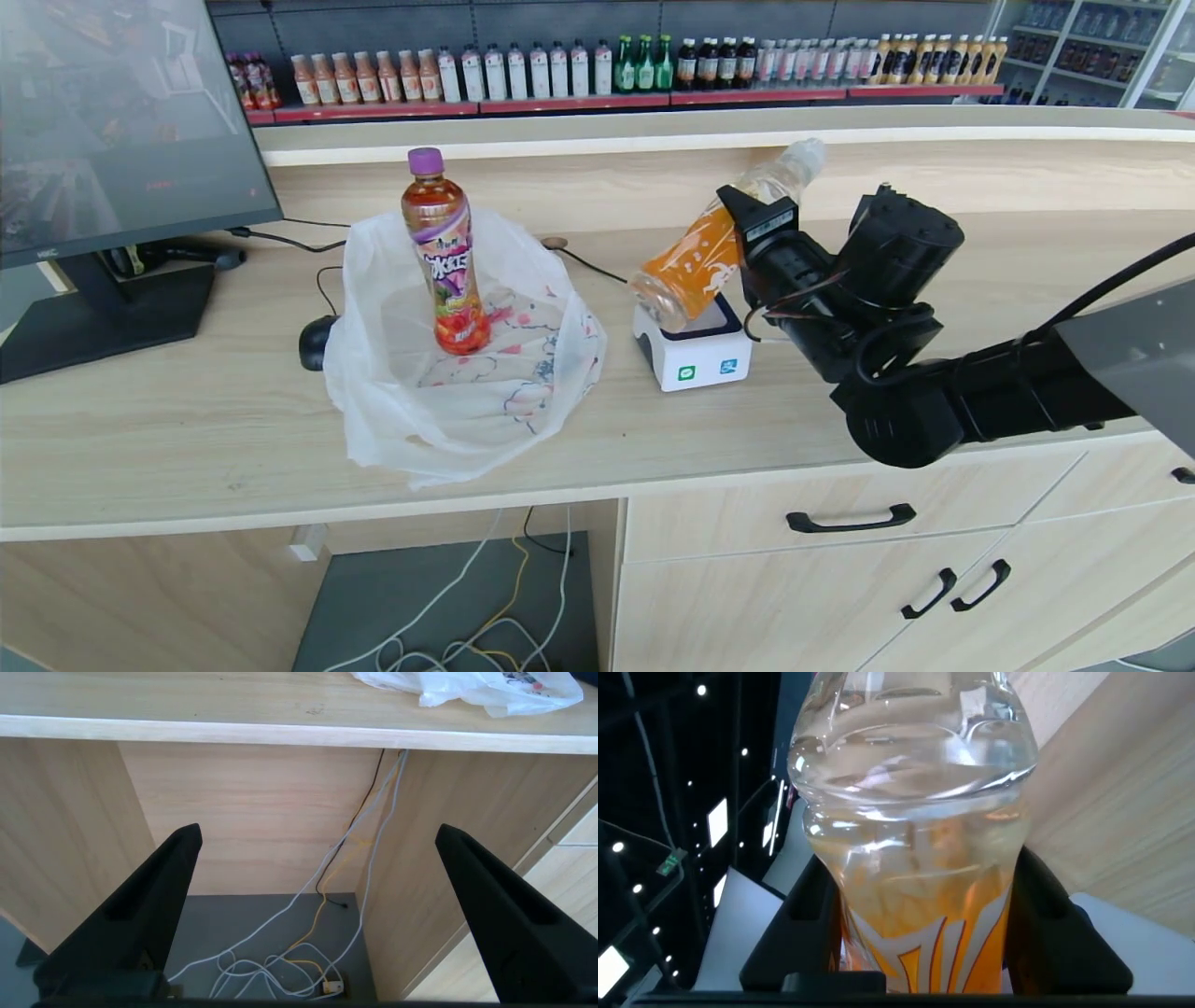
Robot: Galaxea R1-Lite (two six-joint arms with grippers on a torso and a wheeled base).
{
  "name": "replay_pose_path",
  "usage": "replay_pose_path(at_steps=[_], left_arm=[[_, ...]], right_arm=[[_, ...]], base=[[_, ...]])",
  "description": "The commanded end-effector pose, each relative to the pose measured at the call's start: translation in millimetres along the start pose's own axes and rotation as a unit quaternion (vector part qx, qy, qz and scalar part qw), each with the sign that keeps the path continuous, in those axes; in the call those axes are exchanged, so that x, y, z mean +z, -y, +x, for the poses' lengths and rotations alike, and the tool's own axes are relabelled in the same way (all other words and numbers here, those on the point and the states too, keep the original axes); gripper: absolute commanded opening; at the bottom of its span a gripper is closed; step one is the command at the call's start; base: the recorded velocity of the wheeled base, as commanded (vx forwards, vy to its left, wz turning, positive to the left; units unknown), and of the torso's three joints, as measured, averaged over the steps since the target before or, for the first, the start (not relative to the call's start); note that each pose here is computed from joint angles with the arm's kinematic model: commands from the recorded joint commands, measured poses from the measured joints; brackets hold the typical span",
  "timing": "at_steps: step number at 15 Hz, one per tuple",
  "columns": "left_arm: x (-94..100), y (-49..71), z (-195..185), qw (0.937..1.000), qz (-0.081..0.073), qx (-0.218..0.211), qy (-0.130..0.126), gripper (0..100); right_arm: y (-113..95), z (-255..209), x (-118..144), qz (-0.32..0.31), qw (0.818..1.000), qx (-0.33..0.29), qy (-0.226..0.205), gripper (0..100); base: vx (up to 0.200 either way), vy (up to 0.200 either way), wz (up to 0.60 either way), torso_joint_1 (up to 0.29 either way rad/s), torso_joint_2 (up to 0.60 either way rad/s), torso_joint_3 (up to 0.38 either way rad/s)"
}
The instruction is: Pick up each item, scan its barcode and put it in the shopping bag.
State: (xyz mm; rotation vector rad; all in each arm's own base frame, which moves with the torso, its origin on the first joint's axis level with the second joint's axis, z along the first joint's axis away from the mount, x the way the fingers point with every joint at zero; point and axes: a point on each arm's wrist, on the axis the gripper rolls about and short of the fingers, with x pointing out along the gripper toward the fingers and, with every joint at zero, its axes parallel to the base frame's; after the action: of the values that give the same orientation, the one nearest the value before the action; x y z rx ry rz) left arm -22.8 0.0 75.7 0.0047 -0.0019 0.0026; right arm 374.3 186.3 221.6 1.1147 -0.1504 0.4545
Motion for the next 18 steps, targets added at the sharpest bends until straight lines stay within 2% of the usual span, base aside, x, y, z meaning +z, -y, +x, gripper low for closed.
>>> replay_pose_path(at_steps=[1, 13, 18], left_arm=[[0.1, 0.0, 0.0, 1.0000, 0.000, 0.000, 0.001, 100], [0.1, 0.0, 0.0, 1.0000, 0.000, 0.000, 0.001, 100], [0.1, 0.0, 0.0, 1.0000, 0.000, -0.001, 0.001, 100]], right_arm=[[0.7, 0.0, 0.1, 0.000, 1.000, 0.000, 0.000, 0], [-3.6, 0.8, 2.6, 0.000, 1.000, 0.005, 0.005, 0], [-23.8, -3.6, 14.2, 0.003, 1.000, 0.027, 0.015, 0]], base=[[0.000, 0.000, 0.00, 0.000, 0.00, 0.000], [0.000, 0.000, 0.00, 0.000, 0.00, 0.000], [0.000, 0.000, 0.00, 0.000, 0.00, 0.000]])
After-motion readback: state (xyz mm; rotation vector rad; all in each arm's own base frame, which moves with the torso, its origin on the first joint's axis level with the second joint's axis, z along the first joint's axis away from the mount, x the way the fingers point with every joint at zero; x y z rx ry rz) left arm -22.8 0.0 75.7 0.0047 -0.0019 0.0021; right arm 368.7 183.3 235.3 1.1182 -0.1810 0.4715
